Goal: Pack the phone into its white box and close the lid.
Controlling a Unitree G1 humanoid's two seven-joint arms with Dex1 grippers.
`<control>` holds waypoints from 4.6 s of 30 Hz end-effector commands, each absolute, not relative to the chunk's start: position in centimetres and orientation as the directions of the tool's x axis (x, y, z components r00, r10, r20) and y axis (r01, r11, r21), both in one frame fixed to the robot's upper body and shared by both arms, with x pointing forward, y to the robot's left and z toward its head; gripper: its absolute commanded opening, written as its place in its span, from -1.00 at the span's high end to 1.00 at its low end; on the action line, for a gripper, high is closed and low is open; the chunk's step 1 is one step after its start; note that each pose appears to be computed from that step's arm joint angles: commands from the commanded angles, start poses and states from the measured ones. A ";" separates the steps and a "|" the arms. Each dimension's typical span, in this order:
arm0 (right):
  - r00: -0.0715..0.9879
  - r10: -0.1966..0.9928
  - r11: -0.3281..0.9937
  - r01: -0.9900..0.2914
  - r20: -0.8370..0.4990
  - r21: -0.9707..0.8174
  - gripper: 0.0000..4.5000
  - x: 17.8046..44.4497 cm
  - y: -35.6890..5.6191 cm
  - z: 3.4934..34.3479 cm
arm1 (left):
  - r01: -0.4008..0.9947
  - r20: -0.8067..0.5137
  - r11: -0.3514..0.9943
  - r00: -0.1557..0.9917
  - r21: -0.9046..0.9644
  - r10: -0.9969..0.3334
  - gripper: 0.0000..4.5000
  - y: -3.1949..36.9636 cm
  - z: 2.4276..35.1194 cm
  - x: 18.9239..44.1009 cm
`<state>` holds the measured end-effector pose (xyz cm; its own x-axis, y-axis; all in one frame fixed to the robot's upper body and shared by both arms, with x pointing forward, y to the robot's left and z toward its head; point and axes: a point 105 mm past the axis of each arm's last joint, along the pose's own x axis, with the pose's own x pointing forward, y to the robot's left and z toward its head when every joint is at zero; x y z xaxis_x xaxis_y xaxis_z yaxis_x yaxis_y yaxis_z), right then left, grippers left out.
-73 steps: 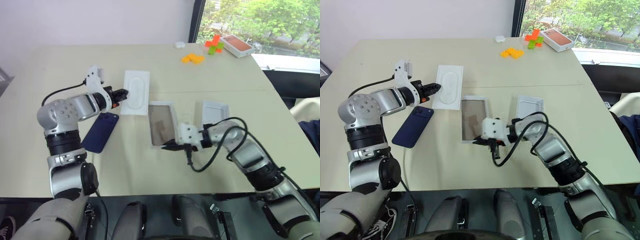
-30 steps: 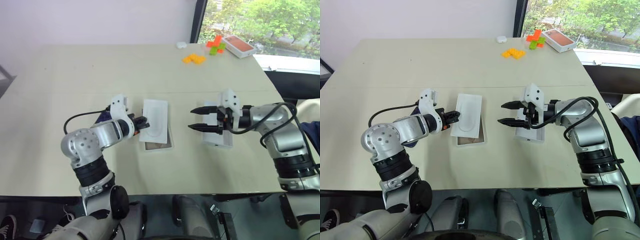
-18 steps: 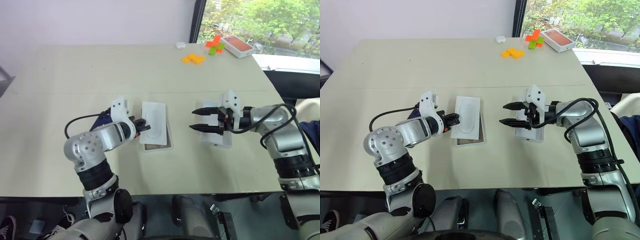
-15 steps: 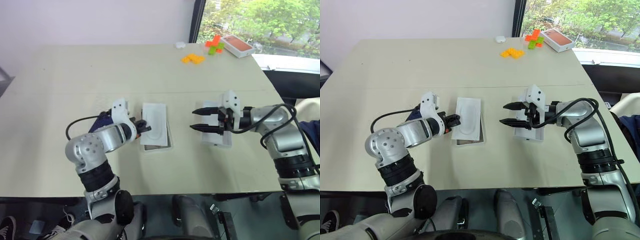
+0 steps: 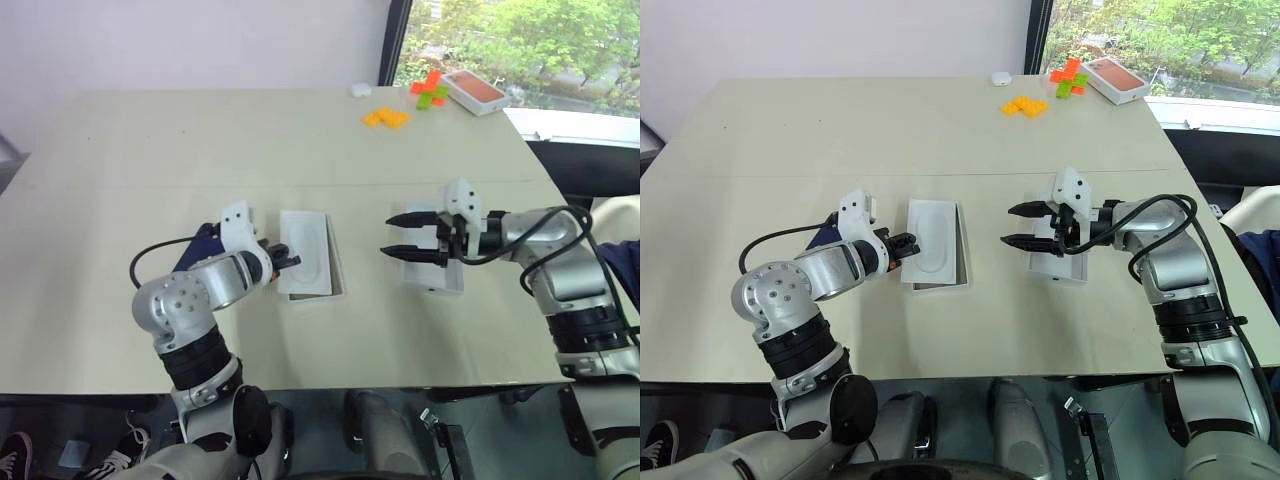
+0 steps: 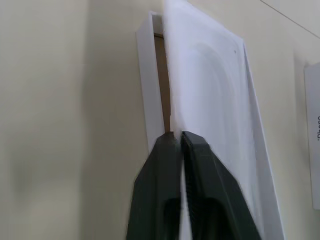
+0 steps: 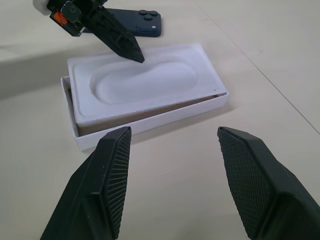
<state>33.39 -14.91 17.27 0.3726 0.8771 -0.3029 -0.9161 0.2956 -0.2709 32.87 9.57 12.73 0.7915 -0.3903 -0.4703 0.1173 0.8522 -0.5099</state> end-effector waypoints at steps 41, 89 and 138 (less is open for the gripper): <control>0.441 0.849 0.261 -0.829 -0.292 -0.494 0.97 35.1 -3.1 16.3 | 0.682 0.024 0.701 0.713 0.208 -0.701 -0.99 19.5 21.2 28.5; 0.518 0.778 0.294 -0.799 -0.354 -0.524 0.97 37.9 1.1 14.1 | 0.609 0.069 0.732 0.753 0.304 -0.655 -0.99 20.0 22.5 29.8; 0.388 0.894 0.153 -0.736 -0.225 -0.659 0.97 34.5 3.1 18.3 | 0.249 -0.432 0.904 0.813 -0.348 -0.390 -0.99 30.6 14.6 33.1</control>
<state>34.67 2.41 16.81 0.3919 0.8805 -0.2667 -0.7774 0.1619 -0.6079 33.22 29.86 14.39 0.8114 -0.4123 -0.4143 0.2711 0.8934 -0.3582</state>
